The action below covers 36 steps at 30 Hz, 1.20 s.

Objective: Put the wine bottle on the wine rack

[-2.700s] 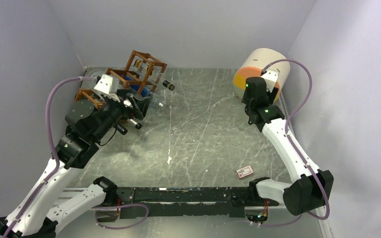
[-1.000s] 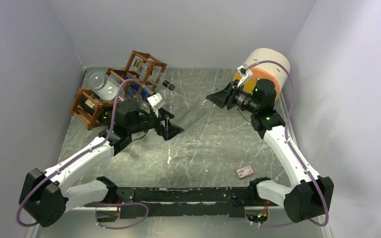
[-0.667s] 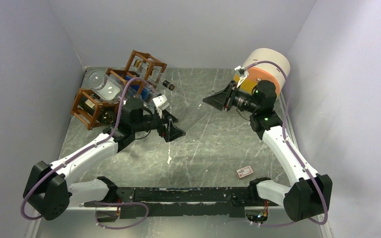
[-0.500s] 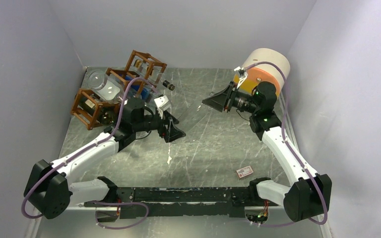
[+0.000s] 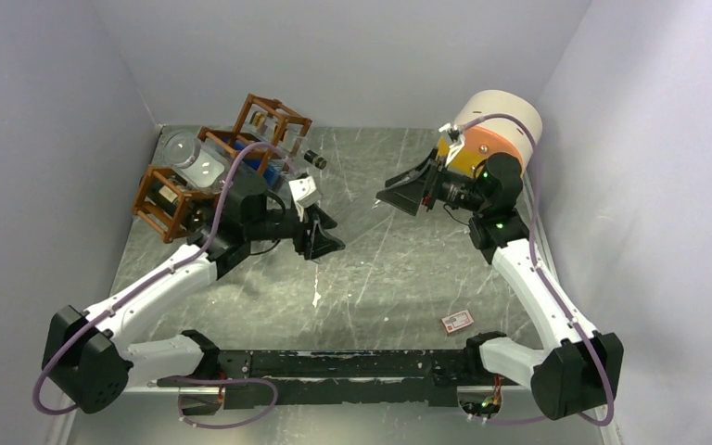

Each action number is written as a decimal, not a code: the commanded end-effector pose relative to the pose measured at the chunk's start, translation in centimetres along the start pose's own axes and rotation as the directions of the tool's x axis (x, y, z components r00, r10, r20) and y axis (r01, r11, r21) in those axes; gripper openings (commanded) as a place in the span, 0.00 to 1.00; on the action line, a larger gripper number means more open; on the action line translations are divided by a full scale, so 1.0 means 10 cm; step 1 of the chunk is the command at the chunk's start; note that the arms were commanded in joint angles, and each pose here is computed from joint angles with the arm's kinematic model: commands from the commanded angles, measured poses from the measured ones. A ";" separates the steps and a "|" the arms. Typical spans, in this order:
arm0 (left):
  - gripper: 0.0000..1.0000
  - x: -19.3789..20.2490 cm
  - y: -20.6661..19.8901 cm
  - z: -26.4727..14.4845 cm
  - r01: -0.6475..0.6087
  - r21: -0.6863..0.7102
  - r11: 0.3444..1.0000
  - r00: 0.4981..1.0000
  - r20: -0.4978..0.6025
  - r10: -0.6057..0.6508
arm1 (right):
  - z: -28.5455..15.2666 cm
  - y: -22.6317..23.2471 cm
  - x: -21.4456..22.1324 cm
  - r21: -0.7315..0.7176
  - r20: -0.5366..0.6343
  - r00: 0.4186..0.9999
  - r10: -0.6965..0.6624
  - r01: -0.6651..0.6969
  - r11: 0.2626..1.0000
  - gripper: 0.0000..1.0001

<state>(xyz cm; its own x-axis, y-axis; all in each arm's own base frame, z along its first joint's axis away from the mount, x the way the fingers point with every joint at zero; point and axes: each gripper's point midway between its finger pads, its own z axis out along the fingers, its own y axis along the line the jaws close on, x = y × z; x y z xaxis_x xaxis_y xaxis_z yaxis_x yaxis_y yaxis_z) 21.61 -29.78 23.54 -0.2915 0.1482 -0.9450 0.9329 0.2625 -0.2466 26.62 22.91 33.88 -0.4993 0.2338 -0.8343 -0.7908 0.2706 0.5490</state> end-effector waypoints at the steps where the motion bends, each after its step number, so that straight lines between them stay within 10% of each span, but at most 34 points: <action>1: 0.07 -0.71 -0.04 -0.16 -0.292 -0.074 0.954 0.948 0.111 0.299 | -0.07 0.15 -0.27 0.045 0.018 0.987 -0.160 0.159 0.986 0.83; 11: 0.07 -1.37 0.34 -0.56 -0.755 -0.392 0.526 0.580 -0.025 0.814 | -0.07 0.35 -0.79 0.080 0.019 0.918 -0.396 0.393 0.916 0.86; 24: 0.07 -1.77 0.37 -0.80 -0.884 -0.467 -0.038 0.090 -0.249 0.964 | 0.04 0.39 -0.87 0.000 -0.069 0.875 -0.478 0.479 0.878 0.85; 36: 0.07 -1.88 0.30 -0.78 -0.879 -0.390 -0.276 -0.131 -0.359 0.924 | 0.40 0.35 -0.45 -0.024 -0.199 0.859 -0.471 0.476 0.879 0.83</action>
<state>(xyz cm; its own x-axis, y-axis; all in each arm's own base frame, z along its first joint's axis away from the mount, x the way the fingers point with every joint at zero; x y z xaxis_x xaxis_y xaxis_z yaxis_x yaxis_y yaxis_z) 28.88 -25.02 36.97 0.8144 0.5444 -0.2012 0.1446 0.1454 0.9787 28.13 25.85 40.45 -0.1559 -0.0583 -0.9861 -0.9413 0.3114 0.1304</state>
